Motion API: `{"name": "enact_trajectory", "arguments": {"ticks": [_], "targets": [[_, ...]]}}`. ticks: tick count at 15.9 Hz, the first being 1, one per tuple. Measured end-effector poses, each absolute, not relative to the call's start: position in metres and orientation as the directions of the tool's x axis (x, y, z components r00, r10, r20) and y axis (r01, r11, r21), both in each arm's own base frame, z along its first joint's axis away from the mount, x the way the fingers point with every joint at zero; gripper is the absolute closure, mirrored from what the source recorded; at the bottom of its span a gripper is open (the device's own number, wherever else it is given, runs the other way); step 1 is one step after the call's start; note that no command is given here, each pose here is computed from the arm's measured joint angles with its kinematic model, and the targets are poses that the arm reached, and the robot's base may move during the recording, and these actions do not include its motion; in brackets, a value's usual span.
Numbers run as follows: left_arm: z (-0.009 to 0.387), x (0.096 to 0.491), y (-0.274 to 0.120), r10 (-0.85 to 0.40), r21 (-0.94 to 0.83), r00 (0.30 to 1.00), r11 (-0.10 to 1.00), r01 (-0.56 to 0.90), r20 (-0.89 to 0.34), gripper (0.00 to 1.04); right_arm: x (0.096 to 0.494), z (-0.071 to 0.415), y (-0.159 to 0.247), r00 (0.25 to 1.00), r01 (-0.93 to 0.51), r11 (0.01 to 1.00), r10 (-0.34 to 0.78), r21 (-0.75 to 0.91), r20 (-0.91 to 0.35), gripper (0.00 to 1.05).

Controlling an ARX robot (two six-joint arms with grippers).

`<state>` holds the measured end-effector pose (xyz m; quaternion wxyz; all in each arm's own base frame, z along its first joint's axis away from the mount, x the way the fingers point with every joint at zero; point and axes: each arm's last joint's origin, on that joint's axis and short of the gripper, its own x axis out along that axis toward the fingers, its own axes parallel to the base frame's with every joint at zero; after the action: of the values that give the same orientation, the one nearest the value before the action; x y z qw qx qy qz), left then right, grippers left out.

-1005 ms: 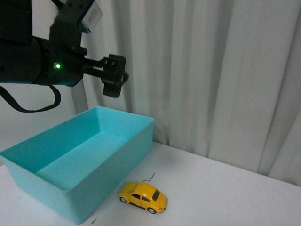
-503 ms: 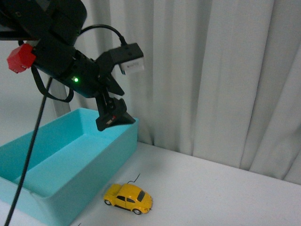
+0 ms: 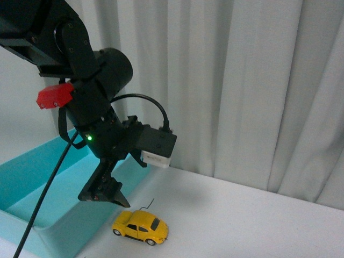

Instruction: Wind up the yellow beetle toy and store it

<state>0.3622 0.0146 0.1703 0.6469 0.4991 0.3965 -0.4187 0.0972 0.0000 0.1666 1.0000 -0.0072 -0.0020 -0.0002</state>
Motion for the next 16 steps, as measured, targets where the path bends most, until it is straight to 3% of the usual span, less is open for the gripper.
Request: {"name": "enact_trajectory", "arguments": {"ticks": [2,11,14,16], "targets": [[0.139,0.369,0.004,-0.13,0.267,0.278,0.093,0.959,-0.952,0.07,0.097,0.167,0.0,1.0,0.0,1.0,0.0,-0.014,0.004,0.07],[0.099,0.371,0.004,-0.059,0.231,0.234,0.059,0.971,-0.97,0.07,0.097,0.167,0.0,1.0,0.0,1.0,0.0,-0.014,0.004,0.07],[0.095,0.372,0.004,-0.059,0.234,0.238,0.065,0.97,-0.969,0.28,0.097,0.167,0.0,1.0,0.0,1.0,0.0,-0.014,0.004,0.07],[0.094,0.373,0.002,-0.057,0.242,0.245,0.062,0.968,-0.968,0.51,0.097,0.167,0.0,1.0,0.0,1.0,0.0,-0.014,0.004,0.07]]}}
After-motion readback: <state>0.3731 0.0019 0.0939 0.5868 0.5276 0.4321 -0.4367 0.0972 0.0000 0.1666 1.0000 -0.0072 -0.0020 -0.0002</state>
